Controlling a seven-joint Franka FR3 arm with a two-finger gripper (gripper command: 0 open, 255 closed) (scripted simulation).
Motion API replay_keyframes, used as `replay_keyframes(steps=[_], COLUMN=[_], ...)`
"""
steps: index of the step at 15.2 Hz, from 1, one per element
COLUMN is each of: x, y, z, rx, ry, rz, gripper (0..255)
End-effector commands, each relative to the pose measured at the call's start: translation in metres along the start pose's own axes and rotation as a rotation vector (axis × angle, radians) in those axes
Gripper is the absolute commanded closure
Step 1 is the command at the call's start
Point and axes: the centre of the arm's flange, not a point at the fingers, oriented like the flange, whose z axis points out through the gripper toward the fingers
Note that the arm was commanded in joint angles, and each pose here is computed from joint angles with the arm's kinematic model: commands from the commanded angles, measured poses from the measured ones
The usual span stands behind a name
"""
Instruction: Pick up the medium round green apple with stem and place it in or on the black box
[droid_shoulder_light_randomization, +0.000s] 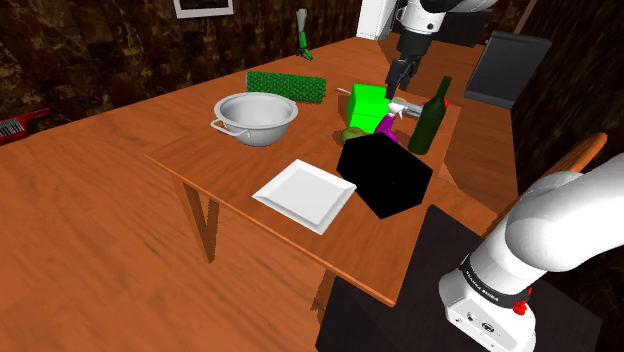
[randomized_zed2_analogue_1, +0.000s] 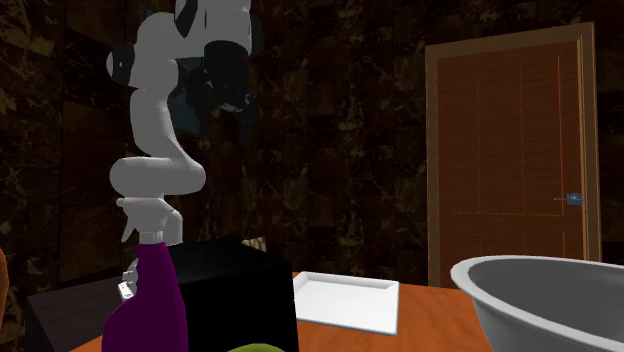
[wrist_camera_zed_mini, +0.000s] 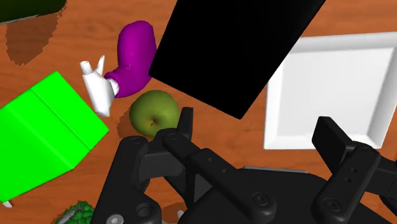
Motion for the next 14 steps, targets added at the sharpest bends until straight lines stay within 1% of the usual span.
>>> replay_keyframes(steps=[1,14], x=[0.019,0.139], y=[0.016,0.101], z=[0.014,0.128], rx=[0.004,0.032], ry=[-0.019,-0.144], rz=[-0.022,-0.159], gripper=[0,0])
